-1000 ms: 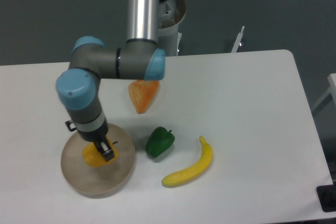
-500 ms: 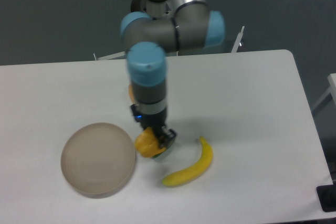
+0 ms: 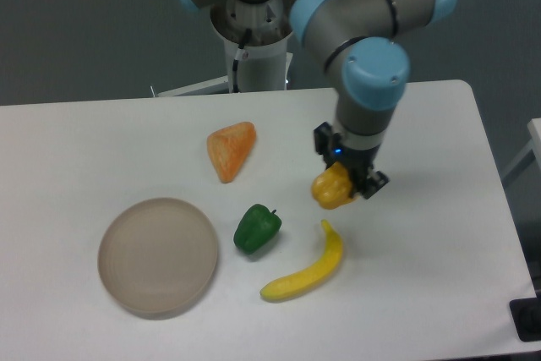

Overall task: Pick up the yellow pepper from the plate
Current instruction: 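Lift the yellow pepper off the plate and carry it up beside the banana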

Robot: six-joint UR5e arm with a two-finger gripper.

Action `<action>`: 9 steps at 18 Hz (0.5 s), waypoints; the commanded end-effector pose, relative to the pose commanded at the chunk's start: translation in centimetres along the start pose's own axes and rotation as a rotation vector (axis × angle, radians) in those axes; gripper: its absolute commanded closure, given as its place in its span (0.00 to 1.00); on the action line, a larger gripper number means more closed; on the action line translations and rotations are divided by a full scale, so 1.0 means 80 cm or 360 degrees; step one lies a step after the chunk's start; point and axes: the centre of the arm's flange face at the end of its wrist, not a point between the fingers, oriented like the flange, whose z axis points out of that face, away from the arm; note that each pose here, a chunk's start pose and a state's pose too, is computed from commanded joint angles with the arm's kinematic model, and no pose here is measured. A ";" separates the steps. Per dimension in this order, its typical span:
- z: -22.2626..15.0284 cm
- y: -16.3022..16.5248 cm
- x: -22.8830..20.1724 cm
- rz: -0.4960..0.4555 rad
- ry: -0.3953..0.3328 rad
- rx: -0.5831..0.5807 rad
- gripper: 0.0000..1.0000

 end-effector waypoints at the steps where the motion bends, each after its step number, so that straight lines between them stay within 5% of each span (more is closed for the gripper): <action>1: 0.003 0.006 -0.002 0.0022 0.0009 -0.0003 0.77; 9: 0.017 0.021 -0.020 0.0000 0.0015 0.0009 0.77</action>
